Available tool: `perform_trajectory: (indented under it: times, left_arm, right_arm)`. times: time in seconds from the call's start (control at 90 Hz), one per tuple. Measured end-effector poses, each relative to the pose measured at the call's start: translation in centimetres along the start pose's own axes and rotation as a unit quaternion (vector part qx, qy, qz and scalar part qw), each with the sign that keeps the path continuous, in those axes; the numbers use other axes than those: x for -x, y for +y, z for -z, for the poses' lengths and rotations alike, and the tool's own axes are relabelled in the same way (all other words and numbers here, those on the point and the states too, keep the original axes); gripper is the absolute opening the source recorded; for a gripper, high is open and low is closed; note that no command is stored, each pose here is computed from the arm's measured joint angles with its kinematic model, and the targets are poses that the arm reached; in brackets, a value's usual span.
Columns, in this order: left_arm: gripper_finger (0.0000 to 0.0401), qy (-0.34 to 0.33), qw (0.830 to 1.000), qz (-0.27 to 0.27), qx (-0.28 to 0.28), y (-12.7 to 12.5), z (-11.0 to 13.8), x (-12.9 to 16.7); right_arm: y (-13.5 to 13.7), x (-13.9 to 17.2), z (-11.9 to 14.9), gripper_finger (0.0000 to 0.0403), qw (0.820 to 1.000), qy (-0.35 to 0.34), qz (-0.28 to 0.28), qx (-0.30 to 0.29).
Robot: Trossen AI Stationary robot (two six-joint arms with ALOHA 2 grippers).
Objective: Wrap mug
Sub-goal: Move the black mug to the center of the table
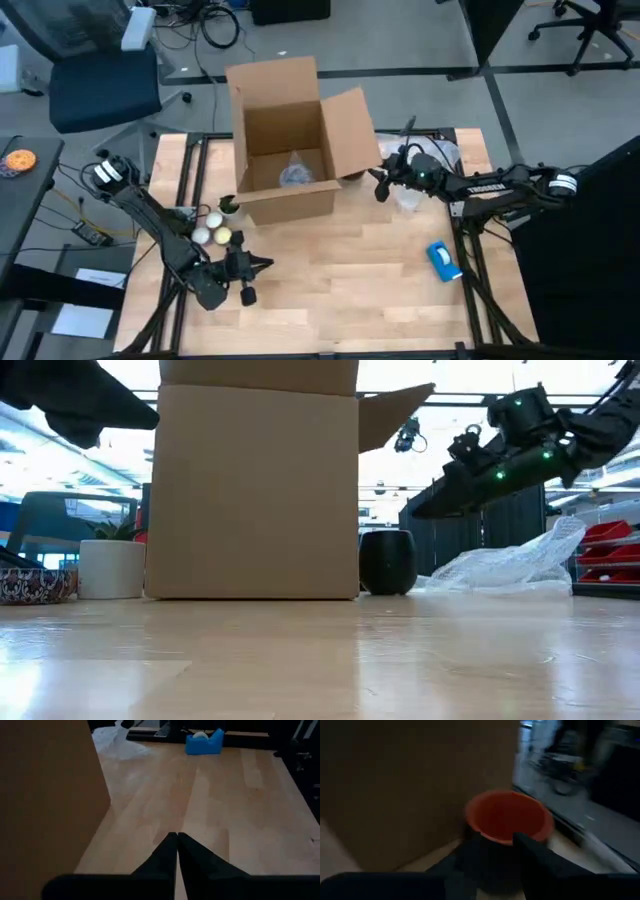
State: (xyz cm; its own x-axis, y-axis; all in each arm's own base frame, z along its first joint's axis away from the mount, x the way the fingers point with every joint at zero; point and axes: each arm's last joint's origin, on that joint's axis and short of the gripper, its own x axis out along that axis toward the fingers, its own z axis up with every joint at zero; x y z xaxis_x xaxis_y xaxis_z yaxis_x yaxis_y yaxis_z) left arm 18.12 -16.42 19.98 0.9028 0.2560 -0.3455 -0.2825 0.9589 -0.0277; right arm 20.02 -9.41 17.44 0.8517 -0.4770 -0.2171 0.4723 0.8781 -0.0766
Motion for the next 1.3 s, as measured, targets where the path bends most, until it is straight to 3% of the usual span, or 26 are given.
perform_trajectory:
  times: [0.178, 0.489, 0.933, 1.3]
  left_arm:
    - [0.0, -0.003, 1.0, -0.007, 0.005, 0.1, -0.2, -0.2]
    - [0.0, -0.003, 0.999, -0.007, 0.04, 0.1, -0.2, -0.2]
    - [0.0, -0.001, 0.998, -0.003, 0.056, 0.1, -0.1, -0.2]
    - [0.0, 0.0, 0.998, -0.003, 0.056, 0.1, -0.1, -0.2]
  right_arm:
    - [-0.8, -1.3, -0.8, 0.0128, 1.0, 0.001, 0.009, 0.021]
    - [-1.6, -3.3, -1.2, 0.0176, 0.997, 0.028, -0.058, 0.036]
    - [-1.6, -4.8, -2.3, 0.0177, 0.988, 0.098, -0.086, 0.077]
    - [-0.5, -5.5, -5.2, 0.0176, 0.988, 0.063, -0.108, 0.088]
